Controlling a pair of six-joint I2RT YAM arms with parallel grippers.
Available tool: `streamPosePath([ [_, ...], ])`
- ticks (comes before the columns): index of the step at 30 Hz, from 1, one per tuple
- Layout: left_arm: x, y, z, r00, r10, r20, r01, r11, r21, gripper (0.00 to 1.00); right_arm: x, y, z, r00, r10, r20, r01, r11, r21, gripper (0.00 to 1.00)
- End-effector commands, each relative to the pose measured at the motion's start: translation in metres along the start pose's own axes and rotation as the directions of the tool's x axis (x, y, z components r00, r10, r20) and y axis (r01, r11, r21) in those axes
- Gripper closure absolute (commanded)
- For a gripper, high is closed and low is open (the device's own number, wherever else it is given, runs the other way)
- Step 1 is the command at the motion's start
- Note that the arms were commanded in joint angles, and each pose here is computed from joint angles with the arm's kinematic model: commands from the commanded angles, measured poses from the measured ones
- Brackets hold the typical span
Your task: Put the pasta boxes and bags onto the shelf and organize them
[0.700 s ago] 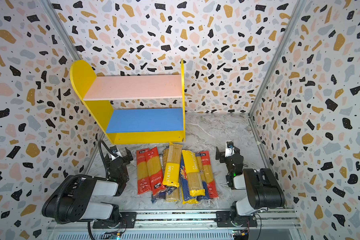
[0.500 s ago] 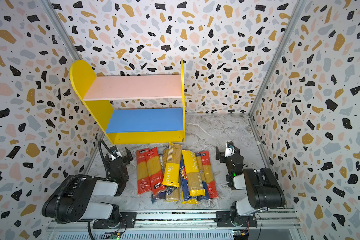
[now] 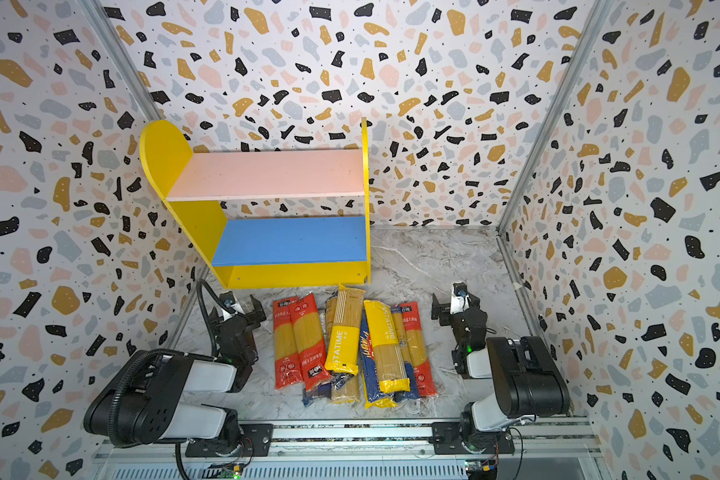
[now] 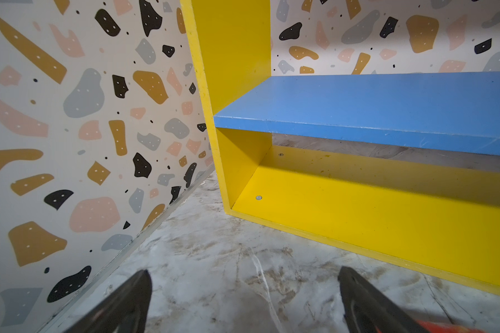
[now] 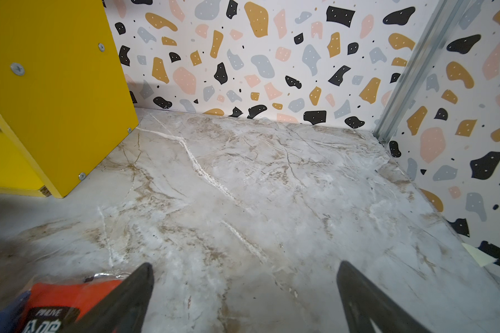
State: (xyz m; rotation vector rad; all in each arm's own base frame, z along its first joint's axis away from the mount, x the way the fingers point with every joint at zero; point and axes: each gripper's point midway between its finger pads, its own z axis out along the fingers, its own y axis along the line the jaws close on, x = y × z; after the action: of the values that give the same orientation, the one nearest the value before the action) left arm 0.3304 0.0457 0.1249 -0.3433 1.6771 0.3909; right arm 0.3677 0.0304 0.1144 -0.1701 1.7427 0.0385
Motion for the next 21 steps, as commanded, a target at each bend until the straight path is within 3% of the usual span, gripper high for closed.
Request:
streamPosePath([
  [1, -0.013, 0.0003, 0.0013, 0.999, -0.034, 0.041, 0.034, 0.999, -0.001, 0.01, -0.0081, -0.0013, 0.0033, 1.0, -0.001, 0.019, 0.001, 1.0, -0.001, 0.01],
  [18, -0.0136, 0.0003, 0.0006, 0.998, -0.034, 0.043, 0.034, 0.999, 0.002, 0.01, -0.0093, 0.0001, 0.0017, 1.0, -0.014, 0.024, 0.014, 1.0, 0.011, 0.01],
  [21, -0.0173, -0.0093, 0.0019, 0.999, -0.01, 0.038, 0.008, 0.999, 0.049, 0.0, -0.0117, -0.0055, -0.0001, 1.0, -0.013, 0.028, 0.011, 0.997, 0.075, 0.01],
])
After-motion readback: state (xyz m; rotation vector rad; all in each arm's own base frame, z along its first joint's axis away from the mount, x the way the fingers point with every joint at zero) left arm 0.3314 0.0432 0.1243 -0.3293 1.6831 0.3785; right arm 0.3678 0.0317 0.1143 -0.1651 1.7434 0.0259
